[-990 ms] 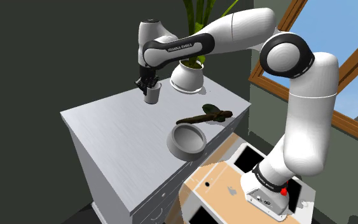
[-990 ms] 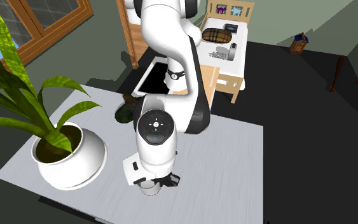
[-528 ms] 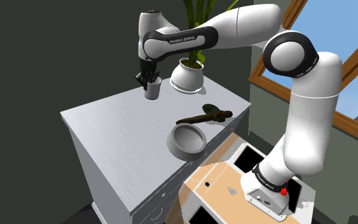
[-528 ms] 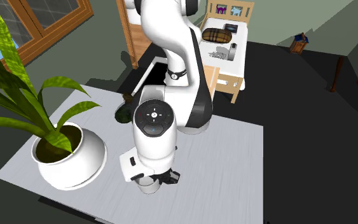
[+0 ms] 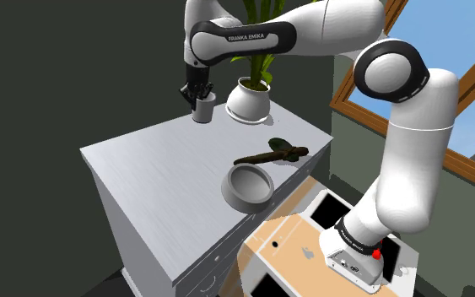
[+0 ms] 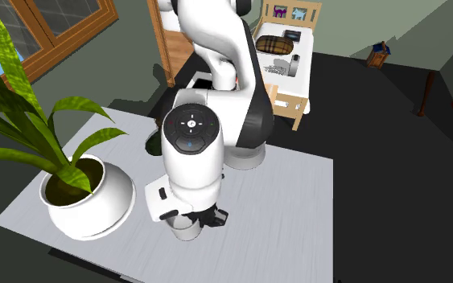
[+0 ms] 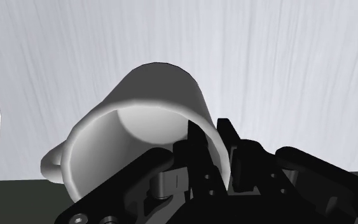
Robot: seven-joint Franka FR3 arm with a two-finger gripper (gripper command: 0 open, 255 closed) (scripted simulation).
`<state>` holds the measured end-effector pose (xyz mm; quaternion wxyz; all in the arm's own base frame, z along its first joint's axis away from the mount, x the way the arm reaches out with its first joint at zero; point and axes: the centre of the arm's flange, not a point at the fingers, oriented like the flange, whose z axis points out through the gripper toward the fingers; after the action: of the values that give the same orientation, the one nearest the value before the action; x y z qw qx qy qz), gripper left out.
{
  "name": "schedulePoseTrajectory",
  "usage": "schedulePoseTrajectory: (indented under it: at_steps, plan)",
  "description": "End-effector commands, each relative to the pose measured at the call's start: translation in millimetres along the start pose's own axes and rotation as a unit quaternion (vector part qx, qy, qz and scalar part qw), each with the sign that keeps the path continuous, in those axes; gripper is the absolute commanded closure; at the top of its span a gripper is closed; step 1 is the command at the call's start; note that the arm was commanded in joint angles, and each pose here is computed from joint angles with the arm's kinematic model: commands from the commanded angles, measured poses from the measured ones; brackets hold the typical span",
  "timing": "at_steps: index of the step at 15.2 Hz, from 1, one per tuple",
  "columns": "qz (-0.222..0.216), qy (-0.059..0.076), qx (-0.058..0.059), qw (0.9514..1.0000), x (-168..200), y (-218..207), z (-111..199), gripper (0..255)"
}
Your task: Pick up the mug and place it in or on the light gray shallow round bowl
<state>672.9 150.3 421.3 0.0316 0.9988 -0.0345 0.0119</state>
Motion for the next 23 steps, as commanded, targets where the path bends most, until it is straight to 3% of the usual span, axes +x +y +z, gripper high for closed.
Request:
schedulePoseTrajectory:
  at_steps: [1, 8, 23]
  plan:
    - [0.0, 0.0, 0.0, 1.0, -1, 1, -10, 255]
    - [0.0, 0.0, 0.0, 1.0, 0, 4, -47, 255]
    - [0.0, 0.0, 0.0, 1.0, -196, -15, -66, 255]
